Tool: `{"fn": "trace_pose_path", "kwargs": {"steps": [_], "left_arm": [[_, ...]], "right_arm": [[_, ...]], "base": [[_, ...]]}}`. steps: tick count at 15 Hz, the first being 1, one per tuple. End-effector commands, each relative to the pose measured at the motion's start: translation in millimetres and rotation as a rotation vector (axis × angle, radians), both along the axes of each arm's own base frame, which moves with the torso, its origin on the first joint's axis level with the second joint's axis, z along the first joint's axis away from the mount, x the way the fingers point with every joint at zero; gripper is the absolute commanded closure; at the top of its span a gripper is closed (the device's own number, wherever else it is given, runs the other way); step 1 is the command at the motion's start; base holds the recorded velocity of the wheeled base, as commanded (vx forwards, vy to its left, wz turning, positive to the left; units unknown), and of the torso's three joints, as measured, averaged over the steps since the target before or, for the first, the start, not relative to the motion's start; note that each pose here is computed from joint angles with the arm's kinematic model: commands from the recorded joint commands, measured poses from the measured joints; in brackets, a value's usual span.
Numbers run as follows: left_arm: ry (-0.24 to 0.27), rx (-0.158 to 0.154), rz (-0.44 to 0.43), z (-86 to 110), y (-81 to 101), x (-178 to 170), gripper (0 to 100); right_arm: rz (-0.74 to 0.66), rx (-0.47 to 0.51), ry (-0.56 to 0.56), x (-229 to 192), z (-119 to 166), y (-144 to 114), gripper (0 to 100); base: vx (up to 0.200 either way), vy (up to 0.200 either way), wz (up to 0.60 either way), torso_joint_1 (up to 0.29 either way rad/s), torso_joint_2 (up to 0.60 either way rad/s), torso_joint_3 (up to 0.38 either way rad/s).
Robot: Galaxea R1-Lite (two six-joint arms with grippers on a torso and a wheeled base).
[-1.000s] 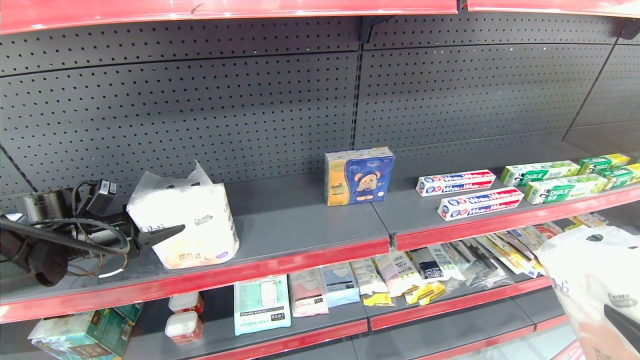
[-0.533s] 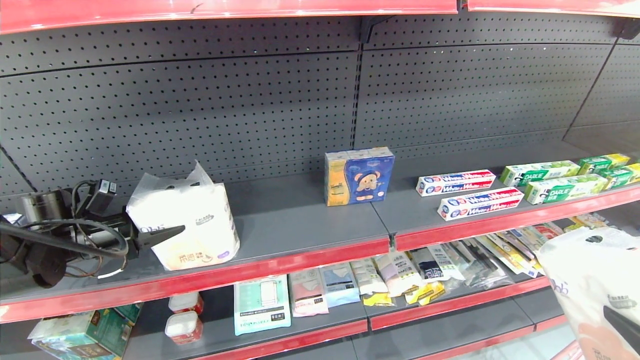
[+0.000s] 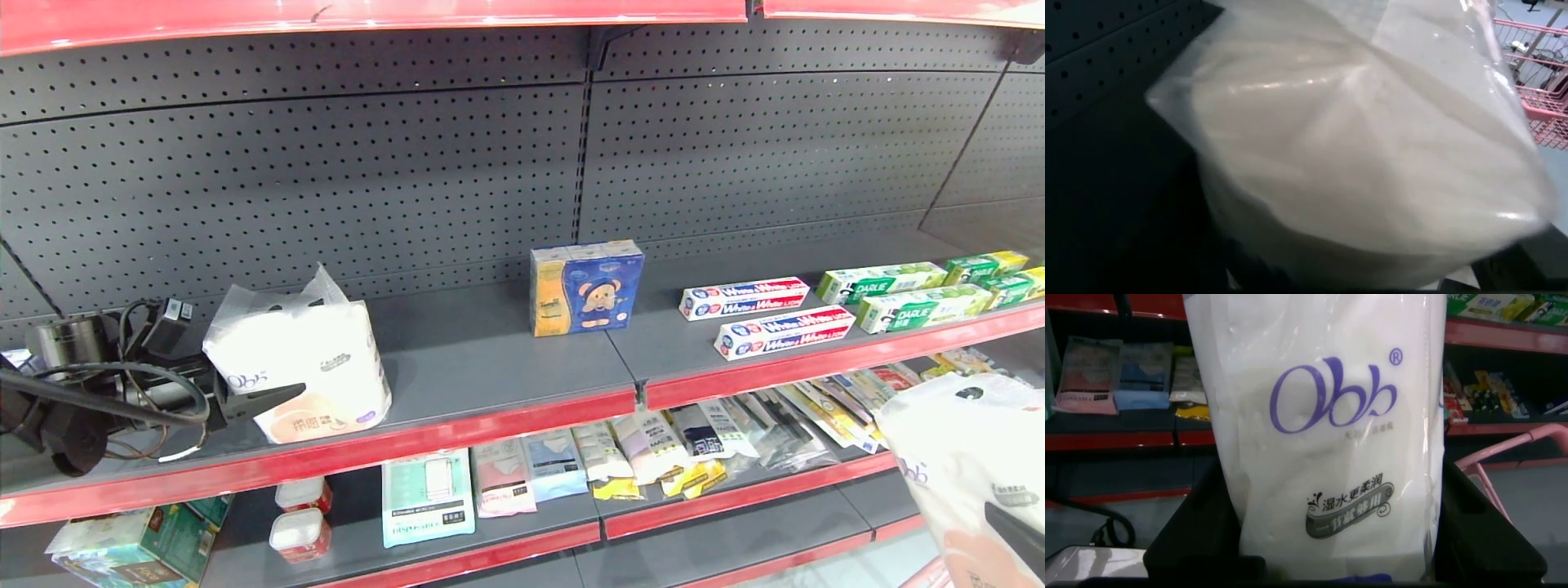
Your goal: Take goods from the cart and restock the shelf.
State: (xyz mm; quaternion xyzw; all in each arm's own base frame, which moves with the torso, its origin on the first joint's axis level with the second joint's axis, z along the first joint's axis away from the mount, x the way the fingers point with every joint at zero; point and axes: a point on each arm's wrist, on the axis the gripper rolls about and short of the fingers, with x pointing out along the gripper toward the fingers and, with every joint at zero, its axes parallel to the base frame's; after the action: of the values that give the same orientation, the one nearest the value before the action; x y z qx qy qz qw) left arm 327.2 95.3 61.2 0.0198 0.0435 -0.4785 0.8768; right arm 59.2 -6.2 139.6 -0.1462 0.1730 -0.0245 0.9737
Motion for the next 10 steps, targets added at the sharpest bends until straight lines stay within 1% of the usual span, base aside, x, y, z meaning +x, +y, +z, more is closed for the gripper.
{"fn": "trace_pose_path", "kwargs": {"steps": [1, 4, 6, 10], "left_arm": [[-0.007, 0.001, -0.001, 2.0, 0.0, 1, 0], [-0.01, 0.003, 0.002, 2.6, 0.5, 1, 0], [-0.02, 0.006, 0.005, 7.0, 1.3, 0, 0], [-0.061, 0.017, 0.021, 28.7, 3.5, -7, 0]], "right_arm": [[0.0, 0.0, -0.002, -1, -1, 0, 100], [0.0, -0.001, -0.003, -1, 0, 0, 100], [0.0, -0.001, -0.003, -1, 0, 0, 100], [0.001, 0.0, 0.0, -1, -1, 0, 100]], "base": [[0.0, 0.0, 0.0, 0.0, 0.0, 0.0], [0.0, 0.0, 0.0, 0.0, 0.0, 0.0], [0.0, 0.0, 0.0, 0.0, 0.0, 0.0], [0.0, 0.0, 0.0, 0.0, 0.0, 0.0]]}}
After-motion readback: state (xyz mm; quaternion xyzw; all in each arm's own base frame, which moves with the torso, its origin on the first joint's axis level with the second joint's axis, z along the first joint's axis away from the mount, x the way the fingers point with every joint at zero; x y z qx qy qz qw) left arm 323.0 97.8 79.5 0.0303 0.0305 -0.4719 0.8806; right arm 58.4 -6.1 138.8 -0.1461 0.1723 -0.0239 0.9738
